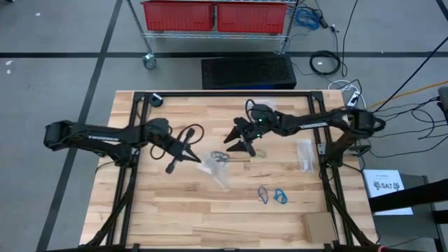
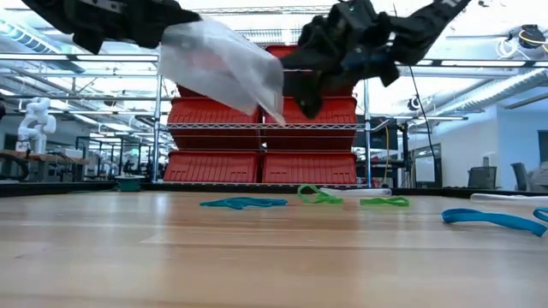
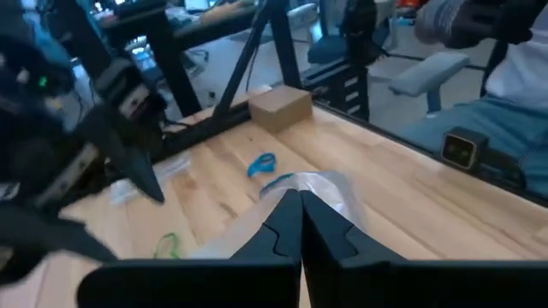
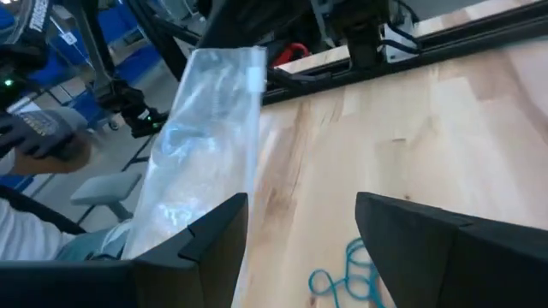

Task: Sort rubber bands
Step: Open the bottom left transparent zip bag

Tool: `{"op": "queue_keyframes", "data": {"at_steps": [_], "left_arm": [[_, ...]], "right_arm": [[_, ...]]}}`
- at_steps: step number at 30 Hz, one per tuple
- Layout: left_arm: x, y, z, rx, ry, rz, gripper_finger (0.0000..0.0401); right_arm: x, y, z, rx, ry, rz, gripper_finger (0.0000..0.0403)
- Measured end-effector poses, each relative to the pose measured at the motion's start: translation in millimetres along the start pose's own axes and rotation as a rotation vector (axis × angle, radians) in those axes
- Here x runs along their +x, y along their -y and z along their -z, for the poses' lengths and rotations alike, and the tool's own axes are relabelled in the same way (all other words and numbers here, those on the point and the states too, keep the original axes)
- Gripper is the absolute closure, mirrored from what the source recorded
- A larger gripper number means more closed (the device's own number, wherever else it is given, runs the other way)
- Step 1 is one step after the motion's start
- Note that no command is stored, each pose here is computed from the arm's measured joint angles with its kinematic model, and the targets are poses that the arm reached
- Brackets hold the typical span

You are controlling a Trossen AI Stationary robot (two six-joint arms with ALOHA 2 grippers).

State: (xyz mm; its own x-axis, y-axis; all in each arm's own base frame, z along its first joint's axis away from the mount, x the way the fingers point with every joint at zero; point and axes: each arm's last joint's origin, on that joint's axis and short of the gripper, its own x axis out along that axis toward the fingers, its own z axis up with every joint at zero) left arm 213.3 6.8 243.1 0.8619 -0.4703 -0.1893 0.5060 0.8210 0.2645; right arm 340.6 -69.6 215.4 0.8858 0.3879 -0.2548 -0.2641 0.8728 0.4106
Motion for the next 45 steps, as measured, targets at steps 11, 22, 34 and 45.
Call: {"op": "queue_keyframes", "data": {"at_steps": [11,22,34,45], "left_arm": [[0.3,2.5,-1.3,0.032,-0.001,0.008,0.0401],[0.3,2.4,-1.0,0.031,-0.004,0.004,0.0401],[-2.4,2.4,-0.4,0.019,-0.048,-0.054,0.0401],[-5.9,4.9,14.0,-0.158,-0.239,-0.173,0.0401]], "right_arm": [[67.7,6.8,-9.9,0.032,0.035,-0.248,0.0190],[82.3,16.3,-13.0,0.016,0.019,-0.302,0.0194],[96.8,-10.6,-5.0,-0.059,-0.006,-0.380,0.0388],[72.3,16.0,-11.0,0.017,-0.084,-0.259,0.0400]]}}
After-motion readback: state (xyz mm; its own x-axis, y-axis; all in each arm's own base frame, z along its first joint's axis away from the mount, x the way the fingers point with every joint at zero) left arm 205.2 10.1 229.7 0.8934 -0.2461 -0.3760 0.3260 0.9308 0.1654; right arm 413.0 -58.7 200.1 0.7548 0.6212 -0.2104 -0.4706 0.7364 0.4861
